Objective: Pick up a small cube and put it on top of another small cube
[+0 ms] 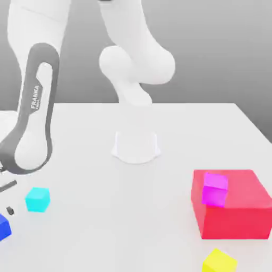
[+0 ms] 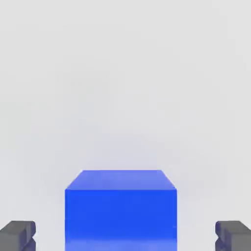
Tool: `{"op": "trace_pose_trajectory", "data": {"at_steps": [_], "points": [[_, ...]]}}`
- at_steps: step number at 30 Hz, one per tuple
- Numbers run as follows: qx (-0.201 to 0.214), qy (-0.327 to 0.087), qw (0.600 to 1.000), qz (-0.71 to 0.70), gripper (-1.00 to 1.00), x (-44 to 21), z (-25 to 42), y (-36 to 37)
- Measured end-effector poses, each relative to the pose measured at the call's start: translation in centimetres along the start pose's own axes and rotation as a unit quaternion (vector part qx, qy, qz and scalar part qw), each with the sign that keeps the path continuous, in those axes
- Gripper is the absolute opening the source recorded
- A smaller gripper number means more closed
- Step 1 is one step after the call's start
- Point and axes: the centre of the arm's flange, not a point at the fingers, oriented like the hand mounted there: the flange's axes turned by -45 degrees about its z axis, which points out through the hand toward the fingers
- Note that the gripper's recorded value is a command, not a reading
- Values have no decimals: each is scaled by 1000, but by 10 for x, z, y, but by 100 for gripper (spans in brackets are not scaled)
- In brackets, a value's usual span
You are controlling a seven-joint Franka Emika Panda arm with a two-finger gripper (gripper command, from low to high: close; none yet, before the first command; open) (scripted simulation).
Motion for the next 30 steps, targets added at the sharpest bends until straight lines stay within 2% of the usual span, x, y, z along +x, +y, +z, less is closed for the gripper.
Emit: {"op": "trace_pose_trajectory", "data": {"at_steps": [5,9,13,16,22,26,30], "points": [[1,1,1000,0,-100,0,2,0],[1,1,1000,0,-100,0,-44,0],[28,4,990,-136,-100,64,-43,-6],[48,9,963,-264,-100,125,-34,-17],[72,18,861,-504,-100,240,-28,-56],[73,22,761,-644,-100,310,-34,-93],[62,22,644,-762,-100,372,-49,-134]]}}
